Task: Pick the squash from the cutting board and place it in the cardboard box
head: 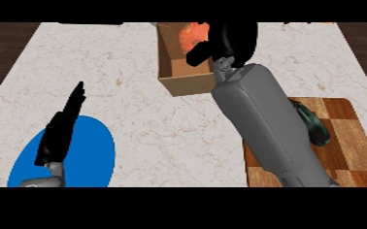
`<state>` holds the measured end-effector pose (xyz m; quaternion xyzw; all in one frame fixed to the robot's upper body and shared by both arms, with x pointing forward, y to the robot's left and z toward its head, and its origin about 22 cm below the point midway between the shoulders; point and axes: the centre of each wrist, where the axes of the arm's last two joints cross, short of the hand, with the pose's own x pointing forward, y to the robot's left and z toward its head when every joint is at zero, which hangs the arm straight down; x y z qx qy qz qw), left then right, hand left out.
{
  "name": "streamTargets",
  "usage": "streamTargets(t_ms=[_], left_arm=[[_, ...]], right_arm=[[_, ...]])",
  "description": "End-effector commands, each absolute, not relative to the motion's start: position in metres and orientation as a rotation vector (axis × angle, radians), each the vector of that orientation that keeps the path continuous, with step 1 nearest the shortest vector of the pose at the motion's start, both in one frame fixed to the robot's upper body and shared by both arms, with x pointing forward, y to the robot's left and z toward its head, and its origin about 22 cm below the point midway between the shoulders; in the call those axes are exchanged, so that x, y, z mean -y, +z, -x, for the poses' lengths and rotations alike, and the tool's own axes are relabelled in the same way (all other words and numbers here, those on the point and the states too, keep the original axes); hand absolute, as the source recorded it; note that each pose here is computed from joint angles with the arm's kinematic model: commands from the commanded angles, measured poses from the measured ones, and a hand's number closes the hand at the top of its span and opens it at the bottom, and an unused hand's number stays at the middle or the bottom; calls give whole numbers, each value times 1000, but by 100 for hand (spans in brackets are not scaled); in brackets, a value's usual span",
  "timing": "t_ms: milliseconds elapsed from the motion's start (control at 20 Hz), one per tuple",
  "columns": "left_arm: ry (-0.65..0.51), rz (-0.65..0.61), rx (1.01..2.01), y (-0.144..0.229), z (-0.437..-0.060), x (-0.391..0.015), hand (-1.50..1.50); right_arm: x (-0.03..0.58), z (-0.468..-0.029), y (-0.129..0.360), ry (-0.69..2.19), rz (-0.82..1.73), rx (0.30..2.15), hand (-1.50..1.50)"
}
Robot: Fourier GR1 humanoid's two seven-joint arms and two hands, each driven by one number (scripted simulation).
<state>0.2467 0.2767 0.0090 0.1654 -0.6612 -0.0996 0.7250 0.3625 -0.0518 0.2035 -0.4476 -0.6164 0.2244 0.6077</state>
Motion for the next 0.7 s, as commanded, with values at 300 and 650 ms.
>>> streamTargets(t_ms=[300,650], left_arm=[[-237,-364,1452,12,-256,-265,0],[-243,-359,1469,12,-252,-277,0]], right_arm=[[43,-419,153,544,973,1266,150],[59,-442,126,427,934,1233,-150]])
